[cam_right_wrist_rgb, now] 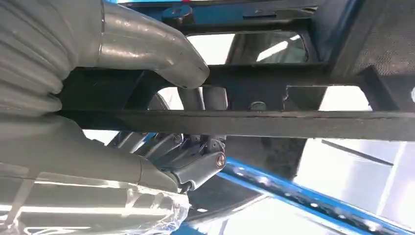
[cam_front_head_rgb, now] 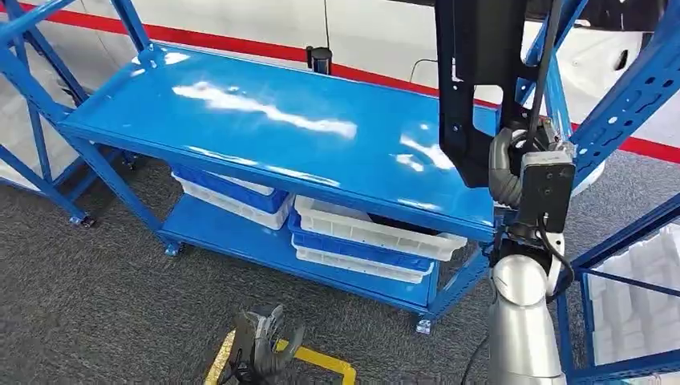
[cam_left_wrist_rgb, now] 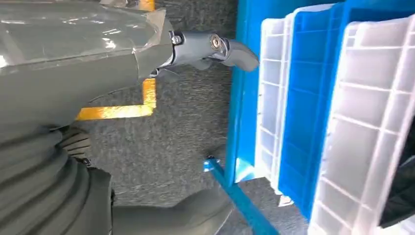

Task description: Take the parts from the cabinet and place them on the table.

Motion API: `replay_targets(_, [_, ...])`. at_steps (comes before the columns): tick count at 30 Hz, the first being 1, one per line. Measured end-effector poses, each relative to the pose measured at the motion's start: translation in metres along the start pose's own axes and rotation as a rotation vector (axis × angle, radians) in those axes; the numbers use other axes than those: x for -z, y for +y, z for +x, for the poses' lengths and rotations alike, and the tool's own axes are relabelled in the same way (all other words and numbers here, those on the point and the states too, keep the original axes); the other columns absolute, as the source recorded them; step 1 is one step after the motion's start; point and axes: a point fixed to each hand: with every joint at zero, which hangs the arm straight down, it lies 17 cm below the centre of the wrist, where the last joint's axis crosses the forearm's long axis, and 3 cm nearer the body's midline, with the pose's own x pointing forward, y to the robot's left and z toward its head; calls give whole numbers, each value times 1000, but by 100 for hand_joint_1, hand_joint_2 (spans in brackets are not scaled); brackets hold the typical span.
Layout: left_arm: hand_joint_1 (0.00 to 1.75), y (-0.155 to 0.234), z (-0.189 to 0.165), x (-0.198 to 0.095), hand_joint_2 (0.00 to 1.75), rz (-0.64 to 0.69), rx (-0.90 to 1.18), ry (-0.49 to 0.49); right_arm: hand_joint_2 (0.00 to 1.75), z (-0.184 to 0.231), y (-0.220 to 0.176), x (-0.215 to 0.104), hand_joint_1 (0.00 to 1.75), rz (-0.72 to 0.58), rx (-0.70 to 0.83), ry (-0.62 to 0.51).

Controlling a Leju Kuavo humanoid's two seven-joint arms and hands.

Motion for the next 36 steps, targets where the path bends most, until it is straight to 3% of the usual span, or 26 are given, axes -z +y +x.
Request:
replay_targets(11, [0, -4, 0, 1, 175, -6, 13, 5, 175, 13, -10, -1, 175, -27, -3, -32])
replay_targets(17, [0, -1, 2, 2, 175, 8, 8, 1, 175, 11, 3, -7, 175, 33, 134, -8])
replay_targets(36, [0, 5, 6, 6, 175, 36, -3, -10, 175, 22, 0, 5, 175, 37, 137, -40])
